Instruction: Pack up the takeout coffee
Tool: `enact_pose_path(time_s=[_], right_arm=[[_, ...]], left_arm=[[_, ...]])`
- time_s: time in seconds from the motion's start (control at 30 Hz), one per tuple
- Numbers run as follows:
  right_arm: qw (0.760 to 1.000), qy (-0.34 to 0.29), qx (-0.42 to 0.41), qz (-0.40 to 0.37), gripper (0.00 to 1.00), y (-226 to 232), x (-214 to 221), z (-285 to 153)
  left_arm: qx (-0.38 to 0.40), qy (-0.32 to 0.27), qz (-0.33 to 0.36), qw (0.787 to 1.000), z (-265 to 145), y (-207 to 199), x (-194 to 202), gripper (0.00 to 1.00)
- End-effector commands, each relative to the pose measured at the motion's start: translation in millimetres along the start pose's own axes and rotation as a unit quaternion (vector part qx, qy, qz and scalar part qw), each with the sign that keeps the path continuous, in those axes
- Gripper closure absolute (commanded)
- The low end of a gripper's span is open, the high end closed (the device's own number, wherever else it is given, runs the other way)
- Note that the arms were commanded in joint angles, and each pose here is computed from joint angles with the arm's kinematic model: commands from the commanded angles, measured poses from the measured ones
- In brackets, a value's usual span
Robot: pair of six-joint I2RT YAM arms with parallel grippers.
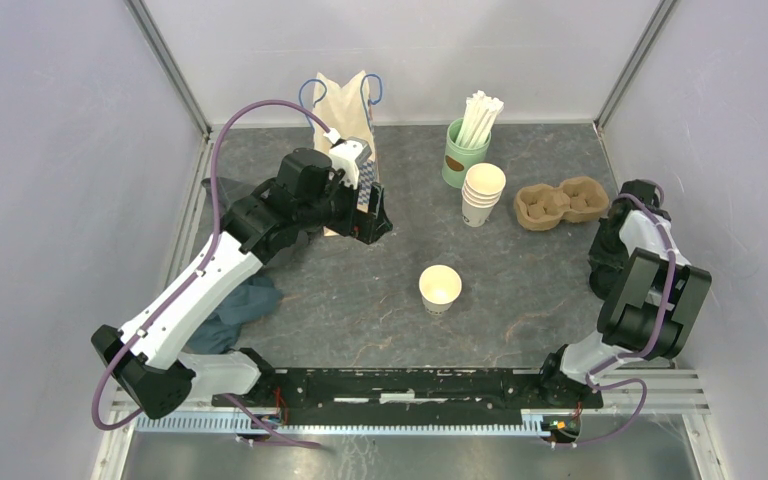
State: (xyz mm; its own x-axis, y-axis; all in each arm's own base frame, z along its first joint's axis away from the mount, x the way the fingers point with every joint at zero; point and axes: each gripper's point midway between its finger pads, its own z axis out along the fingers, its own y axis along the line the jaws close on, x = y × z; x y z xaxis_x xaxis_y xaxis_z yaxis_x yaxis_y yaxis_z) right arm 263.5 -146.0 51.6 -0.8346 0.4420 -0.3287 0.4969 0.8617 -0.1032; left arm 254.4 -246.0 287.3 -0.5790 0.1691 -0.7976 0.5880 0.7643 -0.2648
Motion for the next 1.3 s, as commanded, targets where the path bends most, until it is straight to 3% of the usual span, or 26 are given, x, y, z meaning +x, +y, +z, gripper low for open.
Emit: enact_pose_path(time_s=[0.0, 0.6, 1.03, 1.27], right_arm=[[1.000, -0.013, -0.006, -0.001, 0.78, 1, -9, 1], [0.999, -0.037, -0.018, 0.014, 1.00, 4, -20, -19], [0.995, -0.091, 0.018, 0.020, 1.00, 1, -42, -63], [0.996, -0.085, 0.011, -0.002, 1.00, 6, -28, -47]], left_arm=[[0.003, -0.013, 0.031, 0.999, -4, -1, -11, 0.00], [0.006, -0.017, 0.031, 0.999, -6, -3, -13, 0.00], [0.023, -0.026, 0.042, 0.999, -10, -18, -20, 0.00], [0.056, -0.043, 0.032, 0.997, -24, -36, -30, 0.00]])
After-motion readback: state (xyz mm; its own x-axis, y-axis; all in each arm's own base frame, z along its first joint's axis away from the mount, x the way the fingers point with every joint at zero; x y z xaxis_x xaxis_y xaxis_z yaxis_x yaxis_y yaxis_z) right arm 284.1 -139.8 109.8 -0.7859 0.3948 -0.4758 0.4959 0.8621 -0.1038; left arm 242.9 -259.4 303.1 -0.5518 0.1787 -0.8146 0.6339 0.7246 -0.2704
